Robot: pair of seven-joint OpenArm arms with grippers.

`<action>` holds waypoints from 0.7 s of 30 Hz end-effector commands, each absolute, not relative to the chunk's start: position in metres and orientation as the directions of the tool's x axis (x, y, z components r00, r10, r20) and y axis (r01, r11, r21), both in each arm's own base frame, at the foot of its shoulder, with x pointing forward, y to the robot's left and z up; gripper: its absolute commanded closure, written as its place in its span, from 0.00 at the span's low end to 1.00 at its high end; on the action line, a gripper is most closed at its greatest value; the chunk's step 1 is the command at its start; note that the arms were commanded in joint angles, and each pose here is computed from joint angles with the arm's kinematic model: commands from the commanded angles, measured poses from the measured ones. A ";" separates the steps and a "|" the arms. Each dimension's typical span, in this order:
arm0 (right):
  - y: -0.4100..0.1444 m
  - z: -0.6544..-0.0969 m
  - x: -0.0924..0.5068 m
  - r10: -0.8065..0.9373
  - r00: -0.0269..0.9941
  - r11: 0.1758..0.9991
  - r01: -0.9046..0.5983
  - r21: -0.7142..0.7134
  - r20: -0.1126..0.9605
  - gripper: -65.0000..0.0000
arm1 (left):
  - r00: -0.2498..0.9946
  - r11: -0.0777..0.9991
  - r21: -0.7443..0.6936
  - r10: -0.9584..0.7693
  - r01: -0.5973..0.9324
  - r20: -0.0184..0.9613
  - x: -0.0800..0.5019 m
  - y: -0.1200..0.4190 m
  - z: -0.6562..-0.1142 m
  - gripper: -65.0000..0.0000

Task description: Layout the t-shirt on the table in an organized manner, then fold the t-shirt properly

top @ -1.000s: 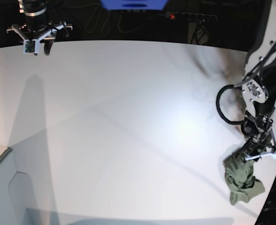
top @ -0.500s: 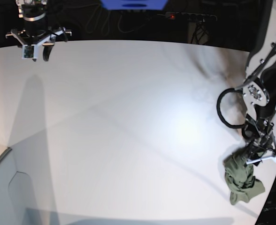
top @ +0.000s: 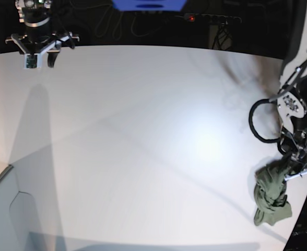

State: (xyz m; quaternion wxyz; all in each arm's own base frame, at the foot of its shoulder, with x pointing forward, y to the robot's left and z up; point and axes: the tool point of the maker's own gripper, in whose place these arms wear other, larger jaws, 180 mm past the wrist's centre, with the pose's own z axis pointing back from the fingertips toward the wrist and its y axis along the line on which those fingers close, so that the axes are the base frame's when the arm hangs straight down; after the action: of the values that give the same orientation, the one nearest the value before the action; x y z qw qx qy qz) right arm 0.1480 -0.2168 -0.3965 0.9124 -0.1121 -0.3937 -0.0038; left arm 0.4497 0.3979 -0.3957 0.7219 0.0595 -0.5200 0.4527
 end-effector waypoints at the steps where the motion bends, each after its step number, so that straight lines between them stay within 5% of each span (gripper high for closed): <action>1: -0.216 -0.383 0.160 0.093 0.652 0.974 0.095 -0.204 0.753 0.67 | 0.008 0.597 -0.421 0.583 -0.682 0.813 0.470 0.389 -0.375 0.99; 15: -0.220 -0.381 0.161 0.087 0.683 0.972 0.101 -0.212 0.725 0.67 | 0.202 0.629 -0.390 0.663 -0.672 0.721 0.431 0.287 -0.470 0.99; 21: -0.232 -0.378 0.159 0.084 0.684 0.964 0.127 -0.231 0.725 0.67 | 0.345 0.739 -0.370 0.617 -0.562 0.708 0.434 0.206 -0.487 0.99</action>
State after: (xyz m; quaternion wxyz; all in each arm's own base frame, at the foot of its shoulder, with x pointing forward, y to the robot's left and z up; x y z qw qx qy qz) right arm 0.1559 -0.2309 -0.3865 0.9146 -0.1283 -0.3829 -0.0177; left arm 0.4365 0.2270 -0.4761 0.8002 -0.0068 -0.4811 0.3580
